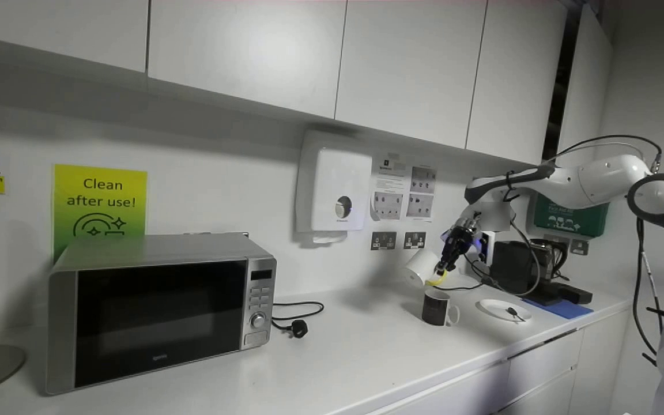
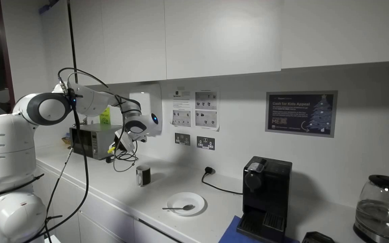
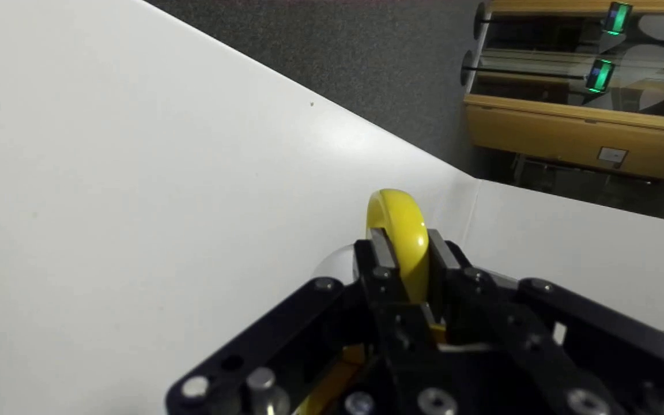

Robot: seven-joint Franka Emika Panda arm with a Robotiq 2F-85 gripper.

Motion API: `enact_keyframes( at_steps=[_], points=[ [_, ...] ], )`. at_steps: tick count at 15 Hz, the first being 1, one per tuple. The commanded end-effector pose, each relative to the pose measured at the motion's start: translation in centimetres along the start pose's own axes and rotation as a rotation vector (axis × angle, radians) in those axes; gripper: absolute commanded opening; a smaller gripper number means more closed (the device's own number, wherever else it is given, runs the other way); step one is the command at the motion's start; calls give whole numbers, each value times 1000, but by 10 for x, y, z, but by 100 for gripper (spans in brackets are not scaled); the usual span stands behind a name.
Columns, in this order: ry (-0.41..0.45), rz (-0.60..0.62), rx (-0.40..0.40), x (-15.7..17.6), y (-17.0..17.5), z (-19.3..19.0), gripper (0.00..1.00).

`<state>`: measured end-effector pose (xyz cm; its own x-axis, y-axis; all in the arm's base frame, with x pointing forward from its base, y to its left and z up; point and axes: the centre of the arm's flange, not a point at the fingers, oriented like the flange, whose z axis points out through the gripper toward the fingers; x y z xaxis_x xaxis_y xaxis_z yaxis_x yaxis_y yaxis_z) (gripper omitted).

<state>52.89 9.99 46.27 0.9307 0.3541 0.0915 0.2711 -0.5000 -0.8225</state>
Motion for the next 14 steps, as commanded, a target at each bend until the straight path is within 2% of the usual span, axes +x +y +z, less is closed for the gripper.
enact_keyframes(
  at_steps=[1, 10, 14],
  points=[
    [47, 0, -100, -20, -26, 6, 5],
    [61, 51, -324, -15, -42, 24, 5],
    [39, 81, -416, -10, -39, 32, 5]
  ],
)
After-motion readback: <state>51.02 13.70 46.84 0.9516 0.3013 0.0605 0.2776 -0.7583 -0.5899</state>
